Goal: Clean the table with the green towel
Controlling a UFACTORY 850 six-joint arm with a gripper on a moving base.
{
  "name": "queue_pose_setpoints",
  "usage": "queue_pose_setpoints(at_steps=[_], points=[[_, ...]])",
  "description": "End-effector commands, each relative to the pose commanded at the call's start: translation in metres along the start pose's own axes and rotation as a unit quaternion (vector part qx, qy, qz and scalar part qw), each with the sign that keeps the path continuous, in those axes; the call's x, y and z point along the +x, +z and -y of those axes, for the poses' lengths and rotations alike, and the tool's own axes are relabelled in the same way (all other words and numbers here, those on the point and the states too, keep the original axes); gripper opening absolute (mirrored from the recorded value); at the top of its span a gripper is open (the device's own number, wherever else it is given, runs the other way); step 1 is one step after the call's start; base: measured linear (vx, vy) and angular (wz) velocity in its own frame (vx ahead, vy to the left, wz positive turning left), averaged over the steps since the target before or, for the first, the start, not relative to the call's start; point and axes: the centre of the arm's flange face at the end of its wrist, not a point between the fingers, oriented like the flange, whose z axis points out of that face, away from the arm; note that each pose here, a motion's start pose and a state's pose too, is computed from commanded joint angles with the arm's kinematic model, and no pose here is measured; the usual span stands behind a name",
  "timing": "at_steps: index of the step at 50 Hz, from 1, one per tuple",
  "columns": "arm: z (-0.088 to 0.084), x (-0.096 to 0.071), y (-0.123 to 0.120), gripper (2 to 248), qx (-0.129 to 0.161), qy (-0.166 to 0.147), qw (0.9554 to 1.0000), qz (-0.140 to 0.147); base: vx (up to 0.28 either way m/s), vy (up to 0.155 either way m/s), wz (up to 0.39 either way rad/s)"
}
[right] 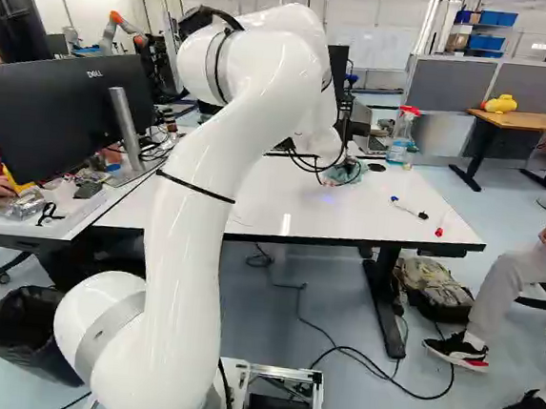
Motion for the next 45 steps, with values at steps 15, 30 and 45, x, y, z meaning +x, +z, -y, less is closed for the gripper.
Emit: queue_pose_setpoints(at_steps=[15,30,45], points=[[0.013,0.010,0.022,55,0.007,-0.005,0.9999,-0.013,0.000,0.000,0.000],[0.033,0.018,0.038,55,0.018,-0.012,0.9995,-0.024,0.000,0.000,0.000],[0.055,0.015,0.032,55,0.030,-0.021,0.9991,-0.021,0.000,0.000,0.000]])
